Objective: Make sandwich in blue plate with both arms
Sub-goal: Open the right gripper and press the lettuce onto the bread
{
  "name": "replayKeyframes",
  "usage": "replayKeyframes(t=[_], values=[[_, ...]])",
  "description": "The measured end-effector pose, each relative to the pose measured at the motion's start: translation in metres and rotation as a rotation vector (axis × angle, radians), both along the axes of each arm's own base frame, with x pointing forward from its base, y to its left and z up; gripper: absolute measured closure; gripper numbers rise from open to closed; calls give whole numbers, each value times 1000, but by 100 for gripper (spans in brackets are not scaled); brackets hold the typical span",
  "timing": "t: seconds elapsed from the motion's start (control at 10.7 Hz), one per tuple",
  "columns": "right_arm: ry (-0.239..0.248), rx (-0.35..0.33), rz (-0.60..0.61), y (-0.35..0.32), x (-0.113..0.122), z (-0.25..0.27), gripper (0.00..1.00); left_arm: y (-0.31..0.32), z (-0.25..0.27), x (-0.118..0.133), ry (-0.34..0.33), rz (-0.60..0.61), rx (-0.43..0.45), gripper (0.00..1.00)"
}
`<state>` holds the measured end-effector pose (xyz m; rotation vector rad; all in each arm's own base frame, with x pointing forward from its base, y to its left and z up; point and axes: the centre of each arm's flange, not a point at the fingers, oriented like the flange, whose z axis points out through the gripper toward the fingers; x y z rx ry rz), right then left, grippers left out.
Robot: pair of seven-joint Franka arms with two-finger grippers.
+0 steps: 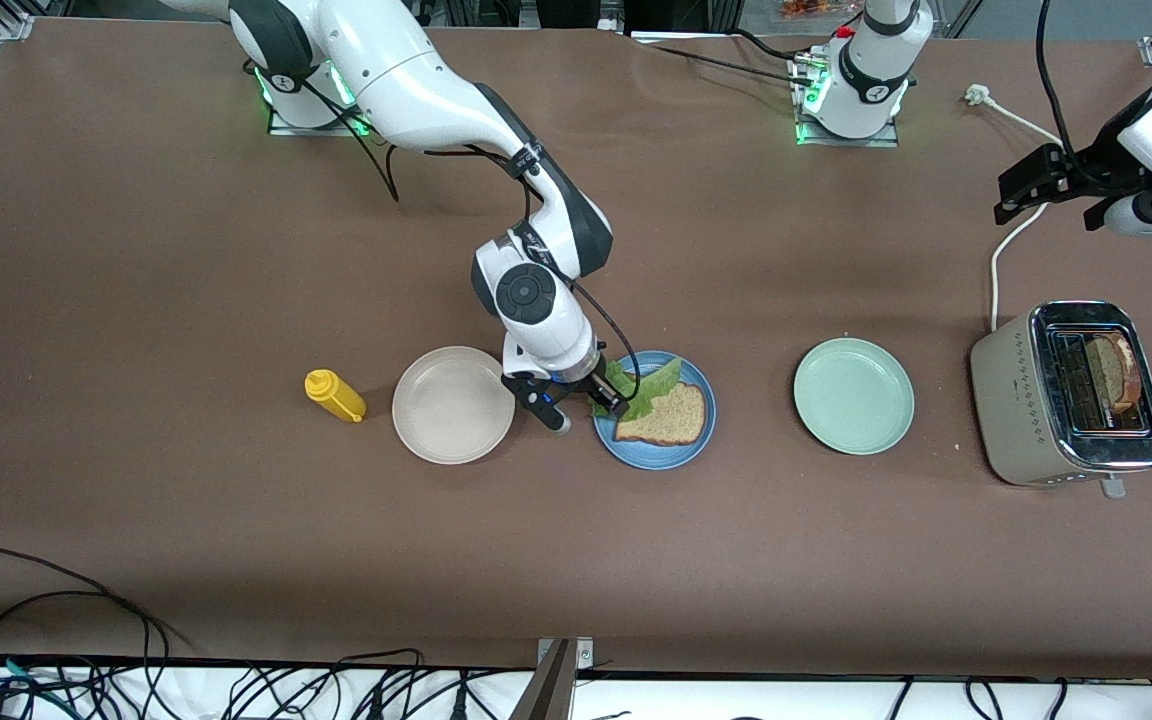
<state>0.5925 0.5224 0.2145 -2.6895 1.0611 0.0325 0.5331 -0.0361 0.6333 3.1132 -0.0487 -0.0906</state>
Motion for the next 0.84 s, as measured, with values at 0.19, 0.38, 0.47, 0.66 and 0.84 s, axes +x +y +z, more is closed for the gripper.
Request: replayKeyframes(t=[0.19, 0.38, 0.47, 0.66, 0.84], values=[[48, -45, 68, -7, 2, 22, 0, 0, 0, 0, 0, 0, 0, 0], [54, -56, 105, -19, 10, 53, 0, 0, 0, 0, 0, 0, 0, 0], [48, -60, 115, -24, 14, 57, 0, 0, 0, 0, 0, 0, 0, 0], [49, -64, 127, -28, 17, 54, 0, 0, 0, 0, 0, 0, 0, 0], [29, -67, 223, -26, 15, 54, 0, 0, 0, 0, 0, 0, 0, 0]])
